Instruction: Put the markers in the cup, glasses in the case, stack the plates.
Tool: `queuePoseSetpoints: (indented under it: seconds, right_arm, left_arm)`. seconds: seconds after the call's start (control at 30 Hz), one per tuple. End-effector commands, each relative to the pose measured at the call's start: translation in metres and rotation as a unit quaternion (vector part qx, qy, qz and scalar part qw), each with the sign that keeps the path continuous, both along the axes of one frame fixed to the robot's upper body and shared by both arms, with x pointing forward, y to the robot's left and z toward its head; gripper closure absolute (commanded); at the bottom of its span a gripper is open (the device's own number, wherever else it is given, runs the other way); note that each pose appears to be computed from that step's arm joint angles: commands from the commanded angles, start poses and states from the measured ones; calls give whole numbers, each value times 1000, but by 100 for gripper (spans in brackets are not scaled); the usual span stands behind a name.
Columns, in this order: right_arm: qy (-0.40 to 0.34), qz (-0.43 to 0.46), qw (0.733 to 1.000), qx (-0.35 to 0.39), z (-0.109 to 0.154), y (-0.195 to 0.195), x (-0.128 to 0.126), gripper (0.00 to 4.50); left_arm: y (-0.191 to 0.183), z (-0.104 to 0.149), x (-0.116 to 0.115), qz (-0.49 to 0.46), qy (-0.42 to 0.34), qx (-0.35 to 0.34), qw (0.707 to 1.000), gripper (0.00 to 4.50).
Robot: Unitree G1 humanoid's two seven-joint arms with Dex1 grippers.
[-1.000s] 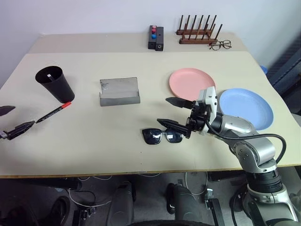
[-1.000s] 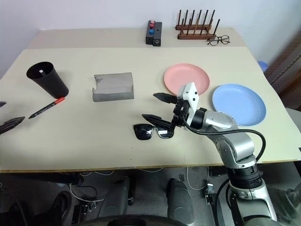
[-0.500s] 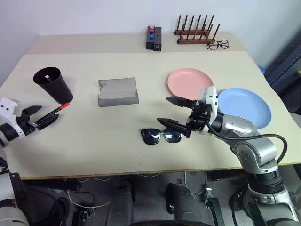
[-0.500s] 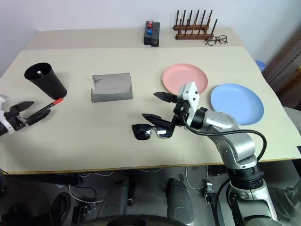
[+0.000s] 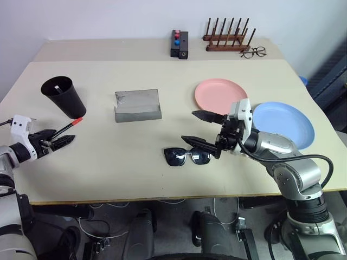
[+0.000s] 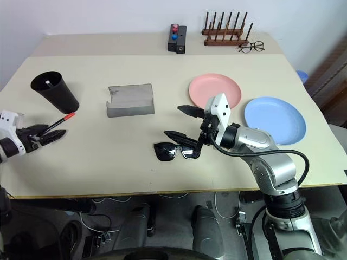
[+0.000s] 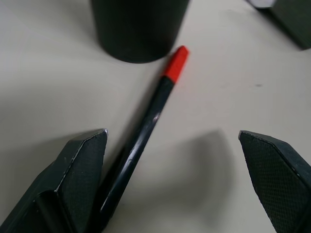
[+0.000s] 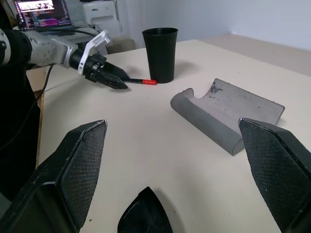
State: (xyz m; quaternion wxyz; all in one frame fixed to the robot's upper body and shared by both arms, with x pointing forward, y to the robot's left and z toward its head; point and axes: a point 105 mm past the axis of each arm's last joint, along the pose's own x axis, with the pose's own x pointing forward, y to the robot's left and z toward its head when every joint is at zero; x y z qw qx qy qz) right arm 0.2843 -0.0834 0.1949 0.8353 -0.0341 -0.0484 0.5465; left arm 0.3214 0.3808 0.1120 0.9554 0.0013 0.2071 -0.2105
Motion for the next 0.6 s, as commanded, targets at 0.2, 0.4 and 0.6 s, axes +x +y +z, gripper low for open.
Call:
queuePoseSetpoints:
  seconds: [0.2, 0.4, 0.6]
  right_arm:
    - [-28, 4, 1000, 11, 13, 1, -4, 10]
    - [-26, 4, 1000, 13, 11, 2, -3, 10]
    - [-24, 7, 1000, 12, 10, 3, -2, 10]
  left_arm:
    - [-5, 10, -29, -87, 85, -5, 993, 2]
    - [2, 29, -21, -51, 17, 20, 998, 2]
    - [-12, 39, -3, -44, -41, 37, 998, 2]
